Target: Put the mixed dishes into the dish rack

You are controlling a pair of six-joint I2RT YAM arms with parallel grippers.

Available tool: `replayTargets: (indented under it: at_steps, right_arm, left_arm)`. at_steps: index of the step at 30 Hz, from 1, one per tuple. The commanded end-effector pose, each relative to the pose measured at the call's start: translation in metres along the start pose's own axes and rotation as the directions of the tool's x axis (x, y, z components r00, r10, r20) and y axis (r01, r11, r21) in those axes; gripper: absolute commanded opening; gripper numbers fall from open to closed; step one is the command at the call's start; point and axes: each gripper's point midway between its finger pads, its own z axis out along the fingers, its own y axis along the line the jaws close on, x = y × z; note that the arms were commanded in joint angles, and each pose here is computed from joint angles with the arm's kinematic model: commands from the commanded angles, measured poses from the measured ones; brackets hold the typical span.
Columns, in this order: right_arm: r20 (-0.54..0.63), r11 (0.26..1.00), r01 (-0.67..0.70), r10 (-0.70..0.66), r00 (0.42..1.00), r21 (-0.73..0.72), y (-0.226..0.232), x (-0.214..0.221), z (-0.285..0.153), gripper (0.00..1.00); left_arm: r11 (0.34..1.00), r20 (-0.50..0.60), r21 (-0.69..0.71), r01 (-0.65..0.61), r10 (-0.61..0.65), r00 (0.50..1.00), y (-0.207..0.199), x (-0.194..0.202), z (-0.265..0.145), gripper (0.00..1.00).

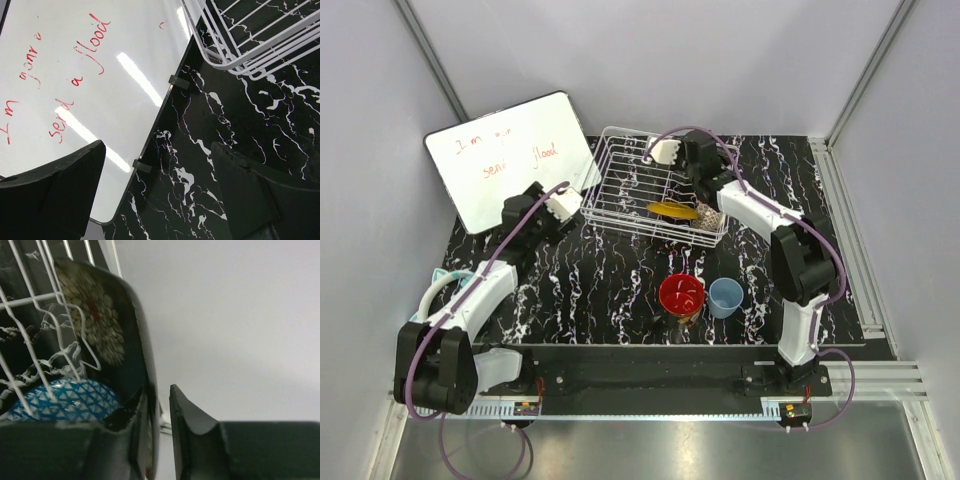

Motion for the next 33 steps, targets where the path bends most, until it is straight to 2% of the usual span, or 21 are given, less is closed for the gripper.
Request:
replayTargets:
  at_steps: [1,7,13,17,20,21,23,27,32,33]
  right_arm:
    - [0.074,1.000,-0.024,0.023,0.997,0.018,-0.013,-0.031,0.007,0.34]
    - [0.074,0.999,-0.033,0.034,0.997,-0.009,0.004,-0.032,0.016,0.42]
    - [0.056,0.999,-0.045,0.043,0.998,0.027,0.007,-0.024,0.012,0.46]
    - [0.051,0.996,-0.068,0.065,0.997,0.059,0.001,-0.020,0.006,0.69]
    - [0.047,0.988,-0.120,0.116,0.992,0.100,-0.013,-0.021,-0.003,0.75]
    - [0.036,0.984,-0.135,0.132,0.991,0.113,-0.020,-0.020,-0.007,0.80]
    - [0.048,0.974,-0.181,0.176,0.983,0.133,-0.035,-0.025,-0.020,0.81]
    - [0.064,0.961,-0.242,0.236,0.970,0.131,-0.052,-0.033,-0.054,0.93]
    - [0.082,0.943,-0.306,0.297,0.951,0.128,-0.054,-0.042,-0.099,0.98]
    - [0.109,0.928,-0.356,0.345,0.932,0.105,-0.055,-0.049,-0.117,0.98]
  left_arm:
    - [0.998,0.028,-0.066,0.016,-0.015,0.999,0.021,-0.016,-0.008,0.93]
    - [0.997,0.001,-0.064,0.041,-0.041,0.999,0.021,-0.010,-0.011,0.93]
    - [0.995,-0.033,-0.089,0.041,-0.044,0.999,0.026,-0.002,-0.015,0.93]
    - [0.996,-0.041,-0.076,0.041,-0.044,0.998,0.023,0.000,-0.016,0.93]
    - [0.996,-0.038,-0.075,0.046,-0.049,0.998,0.024,-0.002,-0.016,0.93]
    - [0.996,-0.032,-0.078,0.042,-0.045,0.998,0.025,-0.004,-0.016,0.93]
    - [0.997,-0.052,-0.061,0.041,-0.044,0.998,0.021,0.000,-0.017,0.93]
    - [0.997,-0.050,-0.062,0.039,-0.042,0.998,0.023,-0.002,-0.021,0.93]
    - [0.997,-0.056,-0.070,0.038,-0.042,0.998,0.025,-0.002,-0.027,0.93]
    - [0.996,-0.059,-0.075,0.038,-0.042,0.997,0.026,-0.002,-0.028,0.93]
